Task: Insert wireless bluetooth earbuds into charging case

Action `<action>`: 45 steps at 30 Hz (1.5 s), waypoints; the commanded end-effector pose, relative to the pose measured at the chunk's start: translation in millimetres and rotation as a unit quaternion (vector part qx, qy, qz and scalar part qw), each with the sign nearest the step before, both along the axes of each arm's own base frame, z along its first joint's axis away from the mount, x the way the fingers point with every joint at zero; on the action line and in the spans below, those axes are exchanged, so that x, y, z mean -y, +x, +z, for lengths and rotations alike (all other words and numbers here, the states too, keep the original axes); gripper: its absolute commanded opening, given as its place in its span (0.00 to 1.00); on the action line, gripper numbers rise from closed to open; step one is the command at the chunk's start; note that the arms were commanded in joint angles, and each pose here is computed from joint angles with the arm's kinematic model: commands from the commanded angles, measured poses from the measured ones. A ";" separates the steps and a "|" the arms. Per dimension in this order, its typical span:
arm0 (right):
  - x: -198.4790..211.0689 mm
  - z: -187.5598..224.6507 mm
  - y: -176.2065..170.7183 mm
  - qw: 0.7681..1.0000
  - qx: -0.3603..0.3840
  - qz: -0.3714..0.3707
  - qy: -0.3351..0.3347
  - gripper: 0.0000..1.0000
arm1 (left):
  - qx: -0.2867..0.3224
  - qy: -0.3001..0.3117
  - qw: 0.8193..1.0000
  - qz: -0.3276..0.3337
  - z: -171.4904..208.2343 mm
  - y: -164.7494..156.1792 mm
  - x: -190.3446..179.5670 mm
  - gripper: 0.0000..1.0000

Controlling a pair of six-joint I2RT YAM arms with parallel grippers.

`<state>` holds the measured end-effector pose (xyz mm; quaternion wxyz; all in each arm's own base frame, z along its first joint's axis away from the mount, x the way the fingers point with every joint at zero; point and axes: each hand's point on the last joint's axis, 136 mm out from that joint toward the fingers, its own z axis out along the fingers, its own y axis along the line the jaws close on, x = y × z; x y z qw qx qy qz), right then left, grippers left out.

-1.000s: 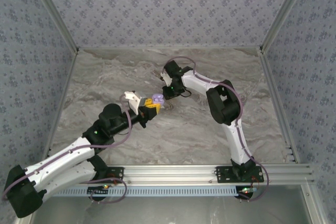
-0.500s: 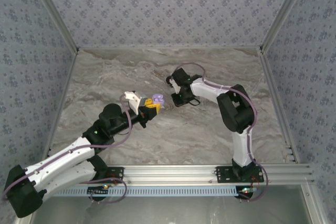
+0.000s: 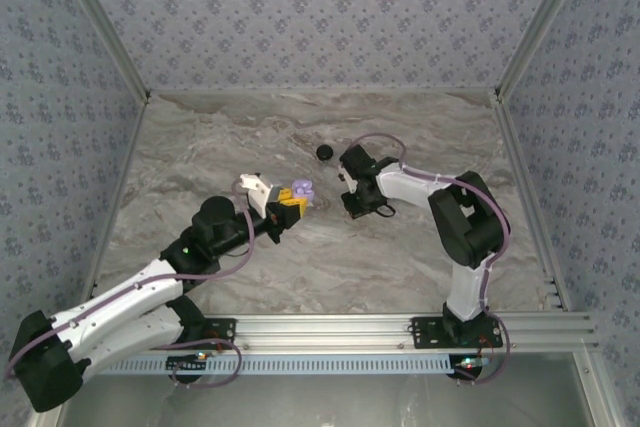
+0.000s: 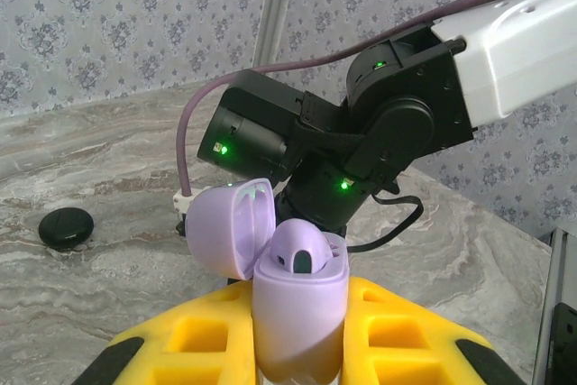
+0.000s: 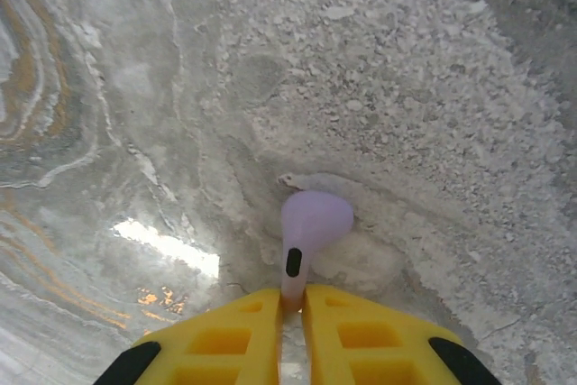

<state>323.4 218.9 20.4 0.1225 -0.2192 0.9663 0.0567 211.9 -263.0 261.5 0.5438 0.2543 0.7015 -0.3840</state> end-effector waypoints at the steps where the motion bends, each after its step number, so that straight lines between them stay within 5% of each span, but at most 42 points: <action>1: 9.7 -7.1 -8.3 1.000 -0.014 -0.015 -0.011 0.17 | 0.021 -0.016 1.000 -0.001 16.7 0.7 3.0 0.11; 4: 10.8 -5.7 -6.9 1.000 -0.011 -0.018 -0.014 0.24 | 0.021 -0.015 1.000 -0.001 16.3 0.9 3.3 0.11; 8: 11.0 5.1 -3.7 1.000 0.001 -0.025 -0.011 0.45 | 0.020 -0.015 1.000 -0.002 16.5 0.9 3.5 0.11; 12: 8.2 17.0 3.0 0.999 0.014 -0.039 0.000 0.49 | 0.020 -0.016 1.000 0.000 17.1 1.3 3.4 0.11; 25: 0.5 27.0 29.4 0.994 0.013 -0.106 -0.011 0.48 | 0.019 -0.016 1.000 0.000 16.9 2.0 3.7 0.11; 45: -6.7 9.4 29.6 0.994 -0.021 -0.098 -0.035 0.38 | 0.020 -0.018 1.000 0.002 16.6 1.2 2.3 0.11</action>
